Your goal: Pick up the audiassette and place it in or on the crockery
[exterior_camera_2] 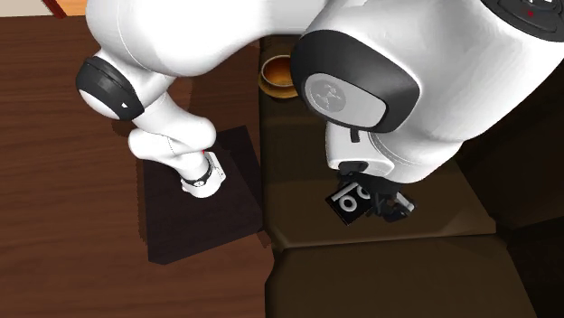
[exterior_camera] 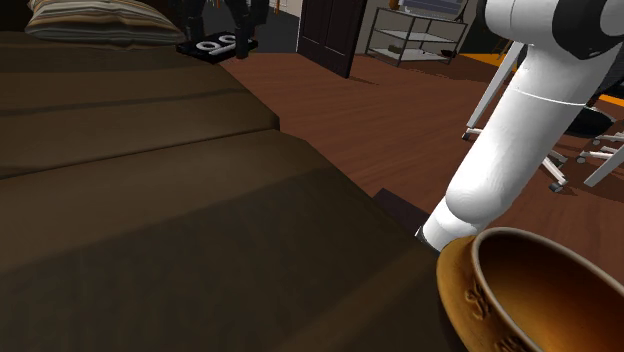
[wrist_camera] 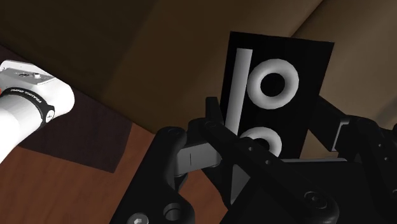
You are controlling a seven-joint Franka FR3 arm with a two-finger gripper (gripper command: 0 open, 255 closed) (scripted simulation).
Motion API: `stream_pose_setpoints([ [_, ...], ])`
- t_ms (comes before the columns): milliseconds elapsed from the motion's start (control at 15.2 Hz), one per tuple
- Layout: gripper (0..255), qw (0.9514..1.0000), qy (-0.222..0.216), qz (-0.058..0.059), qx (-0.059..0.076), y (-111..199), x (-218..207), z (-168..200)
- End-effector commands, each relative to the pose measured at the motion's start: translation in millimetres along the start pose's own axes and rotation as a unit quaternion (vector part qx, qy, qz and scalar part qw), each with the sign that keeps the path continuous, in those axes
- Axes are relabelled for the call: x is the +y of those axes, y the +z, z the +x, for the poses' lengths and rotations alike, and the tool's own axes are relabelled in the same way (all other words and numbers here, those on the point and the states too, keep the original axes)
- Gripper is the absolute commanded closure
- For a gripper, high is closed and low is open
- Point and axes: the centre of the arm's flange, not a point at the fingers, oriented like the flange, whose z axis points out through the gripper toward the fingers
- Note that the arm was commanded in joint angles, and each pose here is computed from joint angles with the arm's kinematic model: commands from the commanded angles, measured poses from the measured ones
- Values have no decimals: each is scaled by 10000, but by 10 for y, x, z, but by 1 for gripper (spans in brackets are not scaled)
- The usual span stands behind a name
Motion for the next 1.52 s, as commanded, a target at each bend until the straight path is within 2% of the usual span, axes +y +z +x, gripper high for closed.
stream_pose_setpoints([
  [0, 255, 10000, 3, -1, 1, -113, 4, 0],
  [66, 255, 10000, 3, -1, 1, -163, 5, 0],
  [1452, 255, 10000, 3, -1, 1, -140, 2536, -1131],
])
